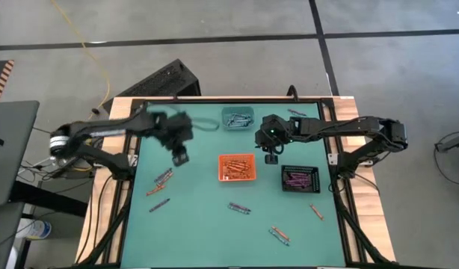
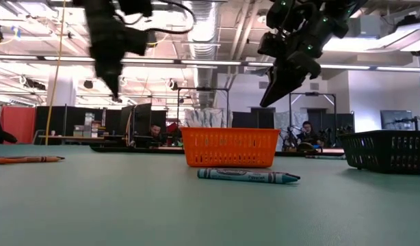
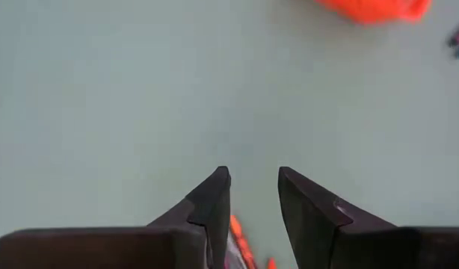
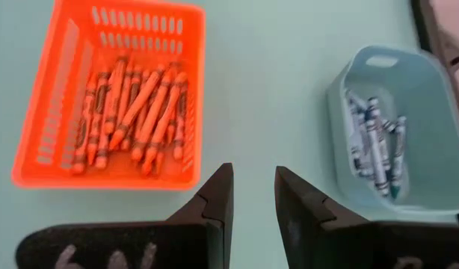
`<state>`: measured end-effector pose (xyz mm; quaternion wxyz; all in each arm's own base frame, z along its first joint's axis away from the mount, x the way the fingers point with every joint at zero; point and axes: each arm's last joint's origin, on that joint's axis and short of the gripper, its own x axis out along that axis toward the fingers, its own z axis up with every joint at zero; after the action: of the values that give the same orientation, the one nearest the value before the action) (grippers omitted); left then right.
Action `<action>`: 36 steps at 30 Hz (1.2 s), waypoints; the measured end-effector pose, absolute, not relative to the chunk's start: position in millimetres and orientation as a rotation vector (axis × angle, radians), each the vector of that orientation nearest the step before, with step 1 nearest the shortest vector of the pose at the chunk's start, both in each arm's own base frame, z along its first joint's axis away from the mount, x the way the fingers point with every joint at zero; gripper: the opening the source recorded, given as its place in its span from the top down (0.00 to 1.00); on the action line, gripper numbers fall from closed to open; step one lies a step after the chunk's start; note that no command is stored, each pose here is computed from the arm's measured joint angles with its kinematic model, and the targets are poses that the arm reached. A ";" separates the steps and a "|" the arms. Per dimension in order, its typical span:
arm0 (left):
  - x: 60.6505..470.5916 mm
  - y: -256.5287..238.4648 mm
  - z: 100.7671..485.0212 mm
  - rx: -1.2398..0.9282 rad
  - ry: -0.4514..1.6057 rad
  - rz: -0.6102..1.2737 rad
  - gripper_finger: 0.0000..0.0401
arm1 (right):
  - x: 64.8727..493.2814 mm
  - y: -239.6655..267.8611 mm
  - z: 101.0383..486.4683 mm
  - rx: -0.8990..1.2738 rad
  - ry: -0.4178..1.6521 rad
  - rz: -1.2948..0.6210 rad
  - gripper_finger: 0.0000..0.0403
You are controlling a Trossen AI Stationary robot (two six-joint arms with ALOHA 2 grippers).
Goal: Sort crayons
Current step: Put the orange crayon into the orange bin
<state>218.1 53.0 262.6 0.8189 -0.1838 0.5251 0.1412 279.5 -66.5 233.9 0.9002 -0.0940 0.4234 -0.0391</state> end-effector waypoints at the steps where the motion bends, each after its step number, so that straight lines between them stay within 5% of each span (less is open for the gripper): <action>1: 212.8 45.2 256.4 -0.415 1.125 0.327 0.74 | 280.1 -67.6 234.6 -0.200 0.866 -0.084 0.77; 6: 195.3 16.2 219.7 -0.494 1.216 0.454 0.76 | 282.9 -73.6 238.5 -0.214 0.811 -0.107 0.77; 11: 191.2 -6.7 191.8 -0.575 1.337 0.362 0.79 | 283.2 -76.9 239.7 -0.212 0.795 -0.119 0.77; 20: 188.6 -48.6 184.8 -0.524 1.419 0.230 0.80 | 283.6 -76.0 239.9 -0.178 0.785 -0.102 0.77; 36: 151.7 -78.3 153.9 -0.592 1.555 0.406 0.80 | 284.4 -73.7 240.3 -0.114 0.763 -0.051 0.77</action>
<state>151.7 -78.3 153.9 0.6553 -0.2612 0.6858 0.1791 284.4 -73.7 240.3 0.9263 -0.0557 0.3719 -0.0247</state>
